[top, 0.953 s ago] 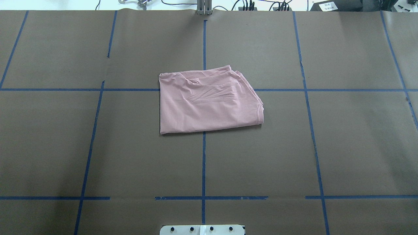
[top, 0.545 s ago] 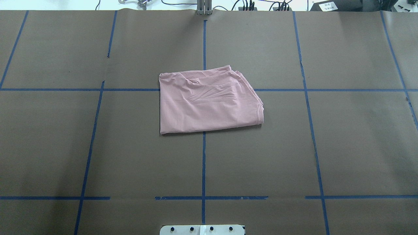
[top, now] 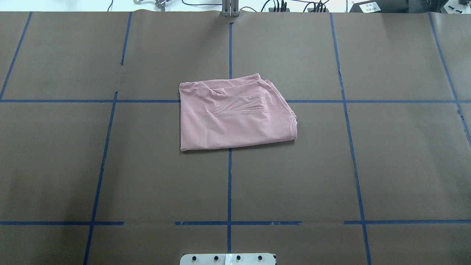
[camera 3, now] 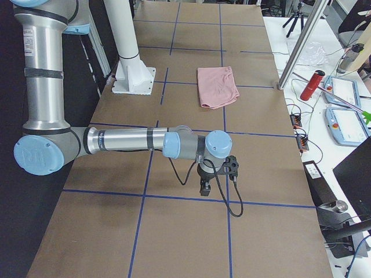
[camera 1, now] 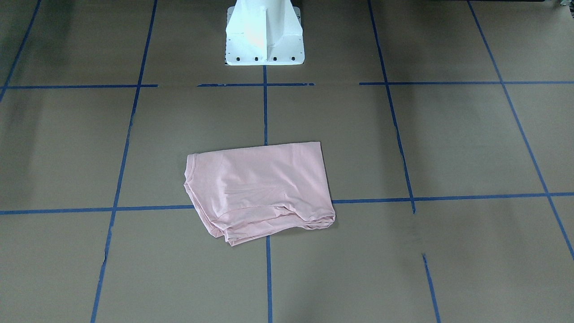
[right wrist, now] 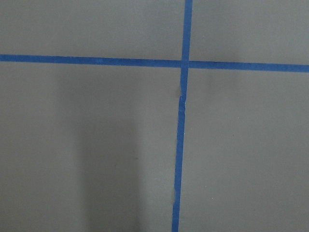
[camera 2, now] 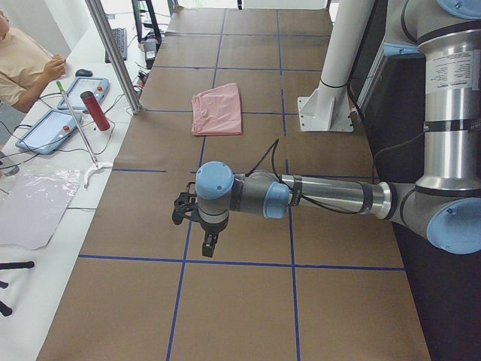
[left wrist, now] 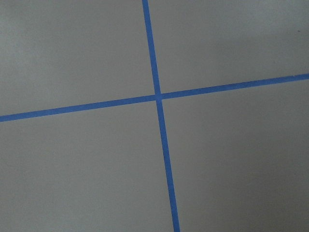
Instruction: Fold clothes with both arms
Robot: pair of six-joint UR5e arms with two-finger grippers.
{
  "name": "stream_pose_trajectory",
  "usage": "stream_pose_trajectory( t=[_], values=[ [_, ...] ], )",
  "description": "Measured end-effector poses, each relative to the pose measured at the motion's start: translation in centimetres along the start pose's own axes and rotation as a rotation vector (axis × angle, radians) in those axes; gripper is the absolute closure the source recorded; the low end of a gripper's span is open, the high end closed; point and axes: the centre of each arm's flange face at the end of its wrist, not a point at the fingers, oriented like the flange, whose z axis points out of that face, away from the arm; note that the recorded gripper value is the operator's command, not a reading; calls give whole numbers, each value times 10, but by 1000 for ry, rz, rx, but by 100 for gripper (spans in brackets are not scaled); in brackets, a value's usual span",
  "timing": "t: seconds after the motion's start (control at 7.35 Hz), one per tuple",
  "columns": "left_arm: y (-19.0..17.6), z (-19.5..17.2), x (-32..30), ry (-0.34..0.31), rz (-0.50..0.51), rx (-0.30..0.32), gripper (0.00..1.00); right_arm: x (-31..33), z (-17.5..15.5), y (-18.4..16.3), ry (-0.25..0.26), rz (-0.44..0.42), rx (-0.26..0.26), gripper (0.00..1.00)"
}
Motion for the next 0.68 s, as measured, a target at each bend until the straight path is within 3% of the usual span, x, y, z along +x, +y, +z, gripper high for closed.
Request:
stream_pose_trajectory(
  t=[0.41, 0.68],
  values=[
    [25, -1, 1, -109, -1, -41, 0, 0, 1, -1, -1, -4, -1, 0],
    [18, -5, 14, -38, -18, -49, 0, -1, -1, -1, -2, -7, 2, 0]
  ],
)
